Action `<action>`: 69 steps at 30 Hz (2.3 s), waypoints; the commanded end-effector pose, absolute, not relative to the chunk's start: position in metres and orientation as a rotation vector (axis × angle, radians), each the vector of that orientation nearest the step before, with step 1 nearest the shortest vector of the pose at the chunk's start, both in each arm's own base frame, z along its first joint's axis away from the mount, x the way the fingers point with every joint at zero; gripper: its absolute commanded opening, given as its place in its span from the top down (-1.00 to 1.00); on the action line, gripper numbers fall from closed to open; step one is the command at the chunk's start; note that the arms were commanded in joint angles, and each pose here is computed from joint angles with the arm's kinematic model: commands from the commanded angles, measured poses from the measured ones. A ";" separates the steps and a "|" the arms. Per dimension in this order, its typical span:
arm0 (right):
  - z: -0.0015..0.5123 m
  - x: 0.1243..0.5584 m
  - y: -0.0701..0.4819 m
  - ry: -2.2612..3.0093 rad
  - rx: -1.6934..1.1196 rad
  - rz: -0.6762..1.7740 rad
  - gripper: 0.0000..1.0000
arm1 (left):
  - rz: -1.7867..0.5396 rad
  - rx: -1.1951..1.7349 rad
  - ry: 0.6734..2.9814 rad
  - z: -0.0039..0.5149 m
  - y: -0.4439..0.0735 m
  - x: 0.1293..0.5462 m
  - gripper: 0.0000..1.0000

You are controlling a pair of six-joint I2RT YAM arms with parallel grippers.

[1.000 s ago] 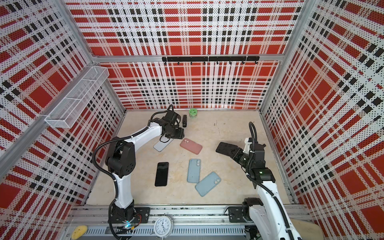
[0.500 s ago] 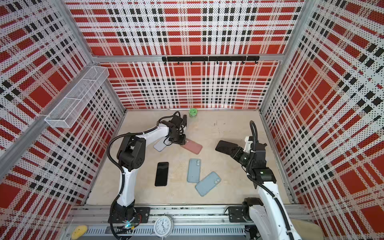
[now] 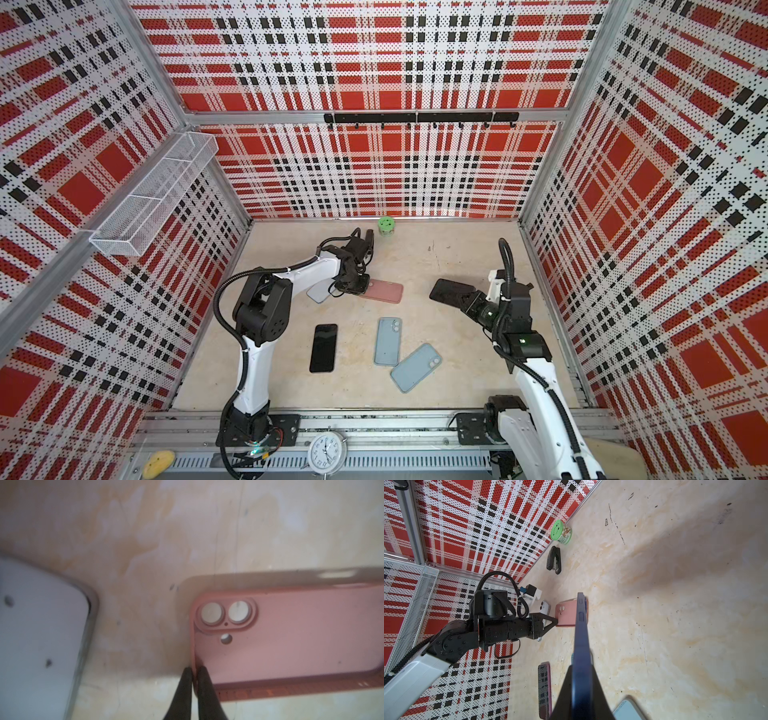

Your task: Put the phone into the phone case

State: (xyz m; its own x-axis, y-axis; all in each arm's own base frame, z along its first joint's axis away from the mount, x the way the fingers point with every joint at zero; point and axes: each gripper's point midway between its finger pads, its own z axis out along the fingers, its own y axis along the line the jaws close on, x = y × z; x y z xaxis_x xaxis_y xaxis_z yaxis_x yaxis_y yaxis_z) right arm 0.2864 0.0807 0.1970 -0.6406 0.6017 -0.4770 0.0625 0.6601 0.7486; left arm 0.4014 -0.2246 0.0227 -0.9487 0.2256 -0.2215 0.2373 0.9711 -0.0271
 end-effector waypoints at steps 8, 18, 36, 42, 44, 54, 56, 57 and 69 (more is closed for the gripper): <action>0.239 0.323 0.111 2.015 0.341 1.131 1.00 | -0.107 -0.133 2.938 0.034 -0.230 0.356 0.53; 0.237 0.335 0.167 2.122 0.092 1.200 1.00 | -0.339 -0.182 2.741 0.091 -0.225 0.388 -0.12; 0.170 0.377 0.265 2.432 -0.181 1.250 1.00 | -1.164 -0.261 2.286 0.133 -0.221 0.363 -0.99; 0.148 0.384 0.285 2.490 -0.192 1.255 1.00 | -1.254 -0.340 2.265 0.106 -0.227 0.360 -0.99; 0.141 0.387 0.291 2.505 -0.196 1.256 1.00 | -1.273 -0.363 2.260 0.096 -0.229 0.360 -0.99; 0.109 0.395 0.299 2.577 -0.148 1.252 1.00 | -1.336 -0.421 2.265 0.055 -0.249 0.365 -0.99; 0.102 0.394 0.298 2.600 -0.137 1.235 1.00 | -1.342 -0.424 2.267 0.050 -0.252 0.365 -0.99; 0.099 0.394 0.297 2.609 -0.138 1.228 1.00 | -1.343 -0.429 2.265 0.048 -0.253 0.365 -0.99; 0.052 0.393 0.286 2.703 -0.108 1.101 1.00 | -1.328 -0.437 2.265 0.041 -0.248 0.366 -0.99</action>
State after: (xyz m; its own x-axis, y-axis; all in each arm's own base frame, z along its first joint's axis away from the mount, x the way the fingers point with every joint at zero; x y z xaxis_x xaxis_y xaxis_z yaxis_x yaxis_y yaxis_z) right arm 0.3901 0.2899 0.0838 -0.9729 0.0280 -0.2294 -0.1563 0.6517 0.7422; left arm 0.3709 -0.2503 0.0593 -0.8248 -0.4945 -0.2743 0.0129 0.4685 -0.8834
